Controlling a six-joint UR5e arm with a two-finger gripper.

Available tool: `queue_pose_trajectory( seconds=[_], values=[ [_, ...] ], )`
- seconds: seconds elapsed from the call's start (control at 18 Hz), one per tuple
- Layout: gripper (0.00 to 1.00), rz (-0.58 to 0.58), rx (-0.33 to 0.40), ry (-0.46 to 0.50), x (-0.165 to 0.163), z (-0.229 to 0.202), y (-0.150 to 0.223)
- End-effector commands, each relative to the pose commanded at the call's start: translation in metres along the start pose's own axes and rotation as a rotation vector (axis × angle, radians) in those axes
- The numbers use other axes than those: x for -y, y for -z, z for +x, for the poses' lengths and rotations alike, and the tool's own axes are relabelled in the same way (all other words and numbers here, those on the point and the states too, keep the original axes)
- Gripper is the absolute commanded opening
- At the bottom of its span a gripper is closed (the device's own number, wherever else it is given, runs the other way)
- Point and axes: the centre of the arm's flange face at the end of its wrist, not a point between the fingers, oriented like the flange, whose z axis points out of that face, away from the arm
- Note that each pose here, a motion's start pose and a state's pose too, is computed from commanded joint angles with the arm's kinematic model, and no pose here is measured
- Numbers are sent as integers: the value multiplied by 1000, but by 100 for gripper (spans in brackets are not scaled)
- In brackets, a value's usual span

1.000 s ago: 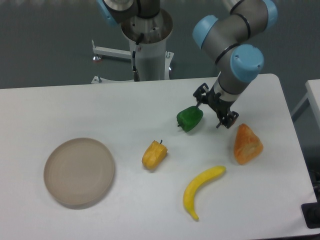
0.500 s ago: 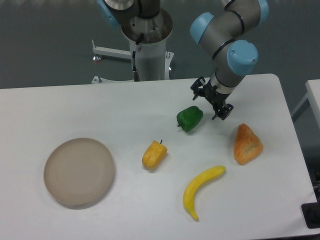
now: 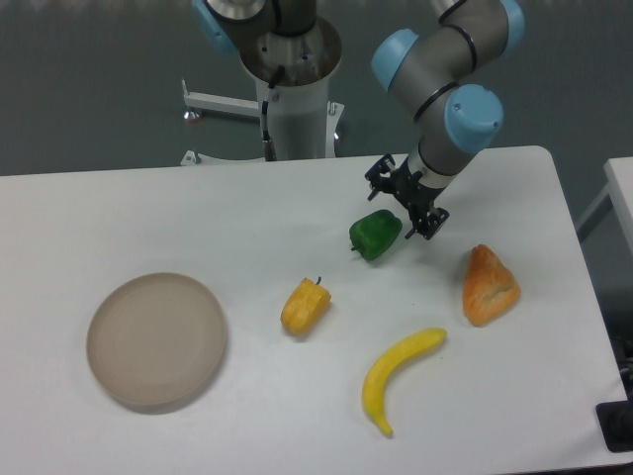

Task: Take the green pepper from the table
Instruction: 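Align the open gripper above the green bell pepper, then lower the open gripper down around the green bell pepper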

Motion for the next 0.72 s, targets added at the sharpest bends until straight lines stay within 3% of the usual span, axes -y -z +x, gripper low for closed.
queue_pose_trajectory(
  seconds=[0.72],
  values=[
    [100, 30, 16, -9, 3, 5, -13]
  ],
)
